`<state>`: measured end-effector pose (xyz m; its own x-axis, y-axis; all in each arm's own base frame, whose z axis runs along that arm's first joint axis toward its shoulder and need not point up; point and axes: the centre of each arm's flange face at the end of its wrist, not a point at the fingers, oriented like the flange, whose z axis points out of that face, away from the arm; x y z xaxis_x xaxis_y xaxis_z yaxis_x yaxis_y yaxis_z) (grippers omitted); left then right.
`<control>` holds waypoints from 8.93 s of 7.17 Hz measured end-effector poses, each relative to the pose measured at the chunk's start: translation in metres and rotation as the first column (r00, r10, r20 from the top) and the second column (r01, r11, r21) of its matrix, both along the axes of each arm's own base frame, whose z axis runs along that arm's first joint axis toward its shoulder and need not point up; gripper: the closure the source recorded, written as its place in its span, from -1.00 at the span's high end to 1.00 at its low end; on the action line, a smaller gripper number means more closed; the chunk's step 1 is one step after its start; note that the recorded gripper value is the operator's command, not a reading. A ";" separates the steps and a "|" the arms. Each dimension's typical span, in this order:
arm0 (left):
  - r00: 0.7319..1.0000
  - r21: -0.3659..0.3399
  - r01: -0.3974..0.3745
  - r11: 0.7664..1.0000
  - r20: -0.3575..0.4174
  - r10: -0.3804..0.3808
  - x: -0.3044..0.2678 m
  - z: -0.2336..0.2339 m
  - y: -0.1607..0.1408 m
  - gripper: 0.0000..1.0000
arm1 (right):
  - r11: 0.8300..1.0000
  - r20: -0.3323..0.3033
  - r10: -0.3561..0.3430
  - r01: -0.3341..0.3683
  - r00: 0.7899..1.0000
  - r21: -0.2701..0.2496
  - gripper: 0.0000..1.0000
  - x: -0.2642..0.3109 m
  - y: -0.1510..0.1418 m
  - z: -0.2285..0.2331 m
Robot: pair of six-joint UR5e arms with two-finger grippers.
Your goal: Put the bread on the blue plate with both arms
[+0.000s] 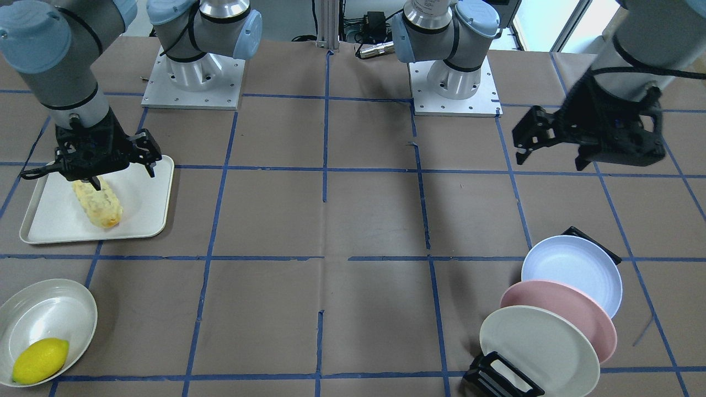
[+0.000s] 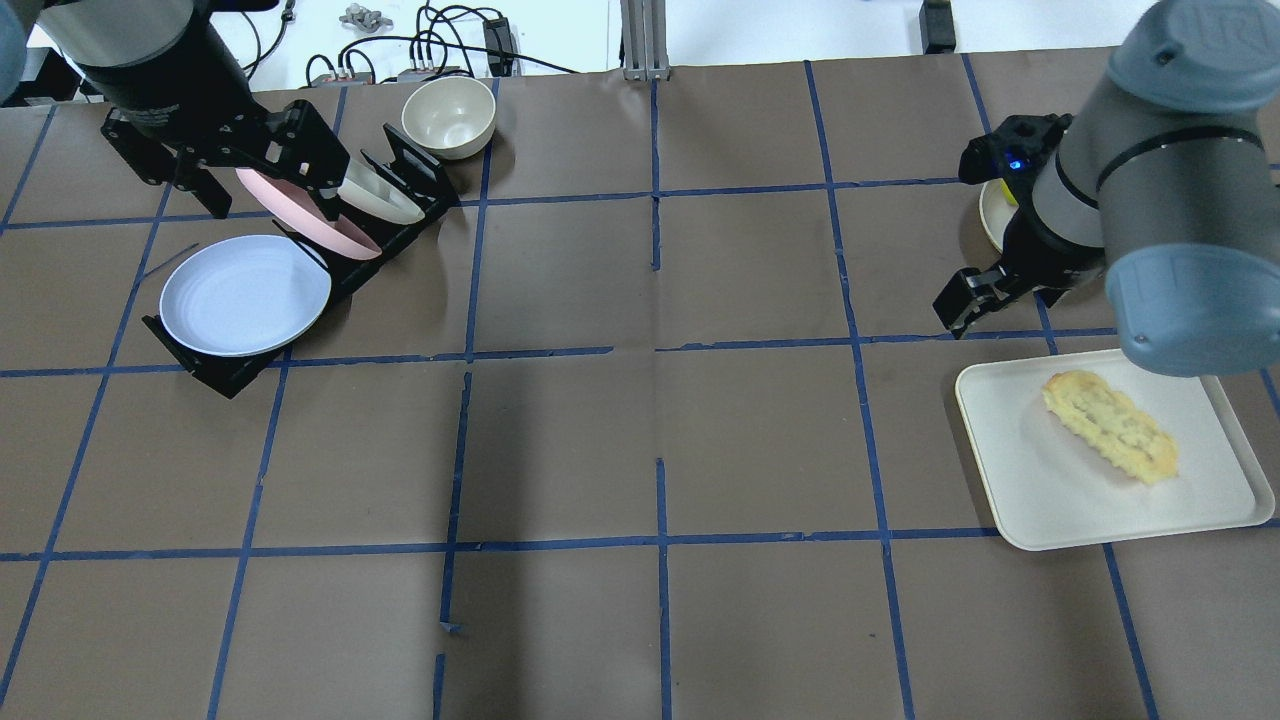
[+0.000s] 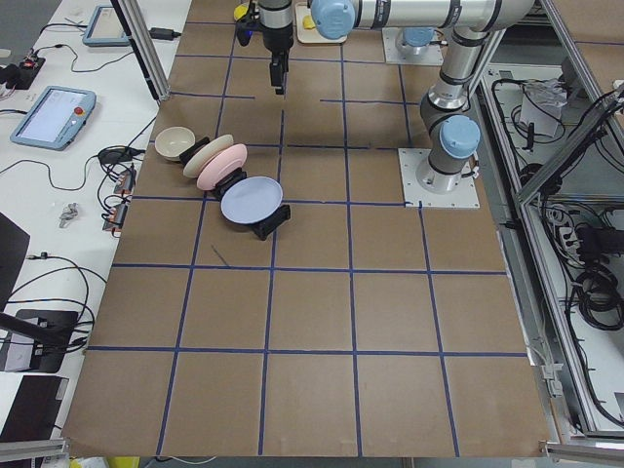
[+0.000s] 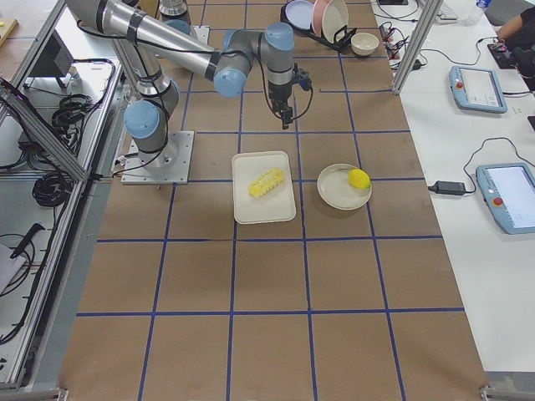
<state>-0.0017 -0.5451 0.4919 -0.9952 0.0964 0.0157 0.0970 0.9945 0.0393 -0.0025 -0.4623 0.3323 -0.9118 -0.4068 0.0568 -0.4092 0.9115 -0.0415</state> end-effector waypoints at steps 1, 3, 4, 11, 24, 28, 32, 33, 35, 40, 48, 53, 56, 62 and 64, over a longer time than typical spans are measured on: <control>1.000 0.009 0.006 1.000 -0.025 -0.005 0.052 -0.017 -0.013 1.00 | 0.997 0.048 0.074 -0.074 0.996 -0.003 0.99 -0.036 0.004 -0.022; 0.998 0.000 0.042 0.999 -0.055 -0.042 0.142 -0.057 -0.047 1.00 | 0.980 0.092 0.200 -0.199 0.976 -0.013 0.99 -0.084 -0.002 -0.065; 0.996 0.002 0.065 0.998 -0.066 -0.065 0.182 -0.081 -0.066 1.00 | 0.972 0.100 0.236 -0.236 0.967 -0.013 0.99 -0.101 -0.005 -0.084; 0.969 0.124 0.097 0.988 -0.237 -0.065 0.265 -0.262 -0.130 0.71 | 0.983 0.129 0.181 -0.185 0.975 0.018 -0.71 -0.152 0.012 -0.139; 0.961 0.134 0.091 0.987 -0.272 -0.051 0.264 -0.232 -0.128 -0.79 | 0.994 0.121 -0.019 0.005 0.992 0.110 -0.91 -0.001 0.007 0.035; 0.953 0.176 0.097 0.980 -0.300 -0.040 0.234 -0.183 -0.091 -0.80 | 0.991 0.035 -0.016 0.011 0.999 0.135 -0.89 0.066 -0.032 0.068; 0.937 0.205 0.105 0.973 -0.349 -0.027 0.104 -0.158 -0.031 -0.80 | 0.991 -0.005 -0.038 0.039 0.999 0.130 -0.87 0.104 -0.031 0.079; 0.932 0.205 0.096 0.974 -0.361 -0.015 0.071 -0.158 -0.022 -0.81 | 0.990 -0.005 -0.038 0.038 0.999 0.132 -0.87 0.106 -0.030 0.078; 0.934 0.195 0.068 0.979 -0.356 0.006 -0.008 -0.162 -0.021 -0.81 | 0.990 0.002 -0.038 0.038 0.999 0.135 -0.85 0.107 -0.029 0.077; 0.935 0.120 0.020 0.993 -0.355 0.024 -0.165 -0.212 -0.050 -0.81 | 0.990 0.011 -0.039 0.037 0.999 0.137 -0.82 0.108 -0.029 0.075; 0.927 0.077 -0.072 0.994 -0.362 0.096 -0.224 -0.281 -0.041 1.00 | 0.990 0.014 -0.032 0.029 0.999 0.137 -0.69 0.115 -0.026 0.065; 0.965 0.030 -0.190 0.981 -0.177 0.193 -0.155 -0.191 -0.028 1.00 | 0.991 0.053 0.130 -0.131 0.990 0.002 -0.43 0.252 -0.044 0.064; 0.988 0.016 -0.150 0.989 -0.041 0.150 -0.105 -0.110 0.009 1.00 | 0.971 0.129 0.236 -0.231 0.963 -0.055 -0.19 0.320 -0.056 0.028; 0.991 0.020 -0.132 0.991 0.016 0.132 -0.097 0.000 0.034 1.00 | 0.984 0.161 0.179 -0.175 0.971 -0.043 0.99 0.279 -0.068 0.017; 0.990 0.044 -0.137 0.990 -0.030 0.138 -0.100 -0.010 0.022 1.00 | 0.997 0.152 0.072 -0.075 0.986 0.014 0.99 0.223 -0.072 0.056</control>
<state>-0.1013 -0.5234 0.4818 -0.9978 -0.0429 0.0501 -0.0389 0.9961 0.0796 0.2209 -0.5343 0.3883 -0.8768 -0.4726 -0.0882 -0.4654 0.8804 -0.0909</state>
